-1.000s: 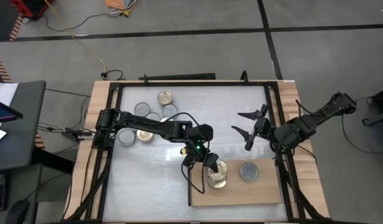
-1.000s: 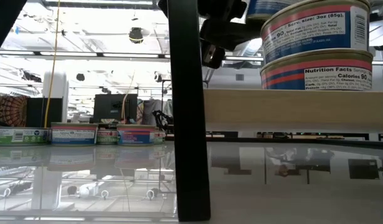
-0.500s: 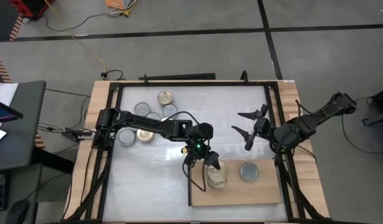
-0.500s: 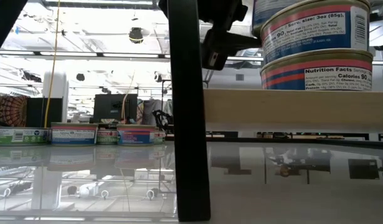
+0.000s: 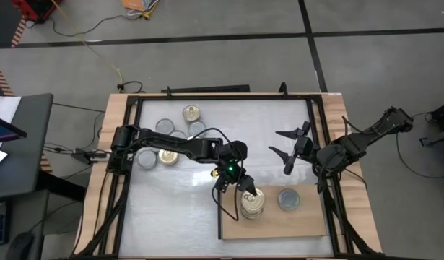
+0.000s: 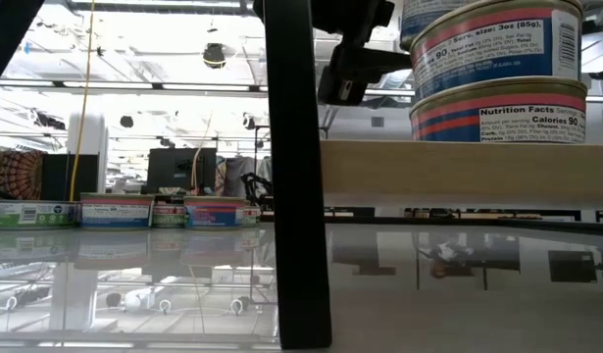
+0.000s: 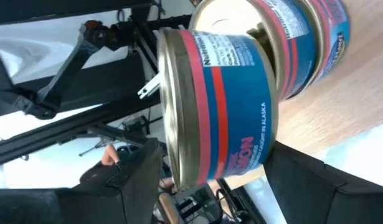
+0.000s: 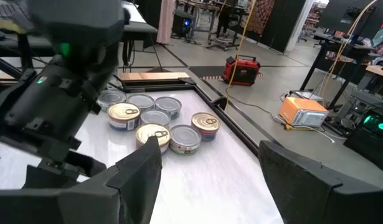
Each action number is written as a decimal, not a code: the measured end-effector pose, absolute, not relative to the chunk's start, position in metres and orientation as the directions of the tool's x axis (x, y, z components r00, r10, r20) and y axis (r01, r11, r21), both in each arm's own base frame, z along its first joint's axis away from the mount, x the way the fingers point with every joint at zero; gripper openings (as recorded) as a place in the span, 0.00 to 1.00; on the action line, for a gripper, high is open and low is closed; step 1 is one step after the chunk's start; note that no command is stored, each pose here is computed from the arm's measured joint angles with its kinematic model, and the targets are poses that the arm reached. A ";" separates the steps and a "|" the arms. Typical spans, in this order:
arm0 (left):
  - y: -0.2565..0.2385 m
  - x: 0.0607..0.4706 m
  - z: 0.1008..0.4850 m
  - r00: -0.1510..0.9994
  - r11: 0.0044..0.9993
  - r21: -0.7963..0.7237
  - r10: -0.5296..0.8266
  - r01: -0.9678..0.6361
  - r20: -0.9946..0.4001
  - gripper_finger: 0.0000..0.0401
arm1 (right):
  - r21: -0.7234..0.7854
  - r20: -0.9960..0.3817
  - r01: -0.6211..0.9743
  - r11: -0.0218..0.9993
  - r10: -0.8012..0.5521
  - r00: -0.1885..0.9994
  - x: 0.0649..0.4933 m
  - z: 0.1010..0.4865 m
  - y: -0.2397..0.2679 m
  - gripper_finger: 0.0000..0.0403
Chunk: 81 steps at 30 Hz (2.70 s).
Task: Stack canned seafood by type on shelf
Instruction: Stack the blue pink tuna can on top of the blue pink tuna can on the shelf, then stack the green tuna can on top of the green tuna can on the shelf
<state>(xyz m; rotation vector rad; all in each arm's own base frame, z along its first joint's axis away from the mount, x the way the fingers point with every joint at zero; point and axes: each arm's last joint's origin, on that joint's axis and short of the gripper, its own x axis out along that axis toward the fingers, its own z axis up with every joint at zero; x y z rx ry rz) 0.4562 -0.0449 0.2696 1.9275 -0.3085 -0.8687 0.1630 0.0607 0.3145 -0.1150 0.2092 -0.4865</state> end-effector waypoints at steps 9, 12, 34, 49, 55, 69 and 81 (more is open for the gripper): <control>-0.045 0.451 0.269 0.685 -0.519 0.832 -0.535 0.196 -0.495 0.66 | -0.160 -0.172 0.451 0.878 -0.475 0.863 0.163 0.314 0.061 0.73; -0.043 0.453 0.270 0.714 -0.525 0.830 -0.507 0.189 -0.483 0.66 | -0.160 -0.172 0.451 0.878 -0.475 0.863 0.163 0.314 0.061 0.73; 0.054 0.419 0.355 0.944 -0.046 0.966 -0.201 0.256 -0.260 0.61 | -0.163 -0.179 0.449 0.879 -0.474 0.862 0.163 0.313 0.061 0.73; 0.006 0.340 0.358 0.529 0.651 0.743 0.580 0.158 -0.620 0.51 | -0.242 -0.184 0.497 0.833 -0.543 0.820 0.167 0.313 0.047 0.73; -0.003 0.310 0.323 0.322 0.819 0.574 0.544 -0.003 -0.775 0.51 | -0.240 -0.185 0.525 0.817 -0.569 0.801 0.169 0.313 0.041 0.73; -0.054 0.233 0.235 0.376 0.862 0.431 0.505 -0.268 -0.777 0.51 | -0.257 -0.131 0.506 0.823 -0.549 0.826 0.194 0.315 0.040 0.73; -0.076 0.221 0.209 0.398 0.877 0.377 0.473 -0.297 -0.786 0.51 | -0.224 -0.128 0.453 0.863 -0.487 0.864 0.230 0.305 0.014 0.73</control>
